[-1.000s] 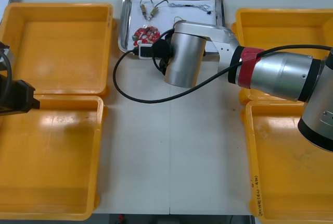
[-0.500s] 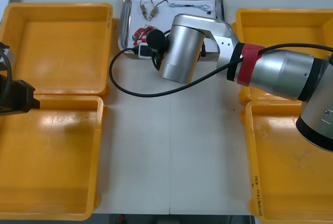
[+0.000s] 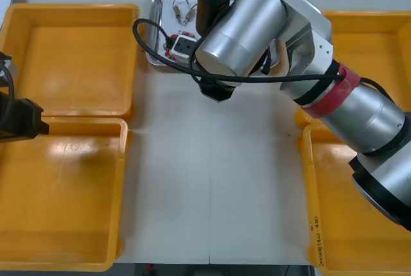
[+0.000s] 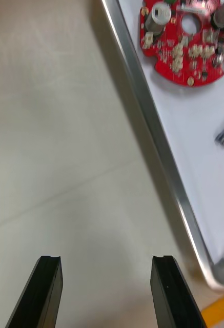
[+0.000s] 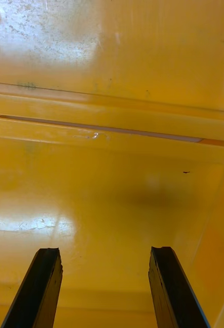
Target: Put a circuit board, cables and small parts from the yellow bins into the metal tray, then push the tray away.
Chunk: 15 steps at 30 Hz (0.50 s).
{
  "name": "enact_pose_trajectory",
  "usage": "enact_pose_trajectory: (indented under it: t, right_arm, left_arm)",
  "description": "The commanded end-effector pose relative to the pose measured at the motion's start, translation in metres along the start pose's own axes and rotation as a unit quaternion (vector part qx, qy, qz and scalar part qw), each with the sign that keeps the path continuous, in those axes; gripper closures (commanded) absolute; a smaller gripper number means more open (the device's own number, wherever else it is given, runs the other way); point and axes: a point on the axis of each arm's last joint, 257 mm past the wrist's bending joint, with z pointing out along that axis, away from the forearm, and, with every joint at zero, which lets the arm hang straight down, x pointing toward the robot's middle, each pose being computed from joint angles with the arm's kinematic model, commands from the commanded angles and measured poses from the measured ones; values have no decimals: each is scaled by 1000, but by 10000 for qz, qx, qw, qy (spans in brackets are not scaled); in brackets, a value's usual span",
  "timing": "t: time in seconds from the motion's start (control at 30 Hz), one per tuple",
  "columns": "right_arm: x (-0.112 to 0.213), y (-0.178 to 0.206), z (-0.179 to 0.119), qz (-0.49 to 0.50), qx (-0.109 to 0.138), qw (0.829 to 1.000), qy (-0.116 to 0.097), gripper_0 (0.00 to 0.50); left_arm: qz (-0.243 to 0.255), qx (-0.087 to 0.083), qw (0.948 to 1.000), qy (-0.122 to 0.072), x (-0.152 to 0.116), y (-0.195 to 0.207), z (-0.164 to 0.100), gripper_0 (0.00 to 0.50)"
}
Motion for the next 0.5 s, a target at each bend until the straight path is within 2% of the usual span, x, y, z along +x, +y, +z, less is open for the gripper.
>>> enact_pose_trajectory:
  t: [0.03, 0.1, 0.17, 0.23, 0.3, 0.4, 0.5]
  right_arm:
    - [22, 7, -32, 484, -192, 9986, -92, 0]
    - [45, 7, -46, 759, -253, 9968, 33, 0]
    - [51, 0, -55, 997, -195, 9948, -121, 0]
    - [55, -12, -68, 1254, 9, 9915, -355, 0]
    - [57, -21, -78, 1424, 194, 9883, -501, 0]
    - [68, -37, -89, 1751, 445, 9815, -636, 0]
    - [84, -50, -94, 2128, 528, 9731, -702, 0]
  left_arm:
    - [445, -267, 9985, -180, -7, 18, -14, 0]
    - [445, -267, 9985, -180, -7, 18, -14, 0]
    - [445, -267, 9985, -180, -7, 18, -14, 0]
    - [445, -267, 9985, -180, -7, 18, -14, 0]
    - [445, -267, 9985, -180, -7, 18, -14, 0]
    - [445, -267, 9985, -180, -7, 18, -14, 0]
    - [445, -267, 9985, -180, -7, 18, -14, 0]
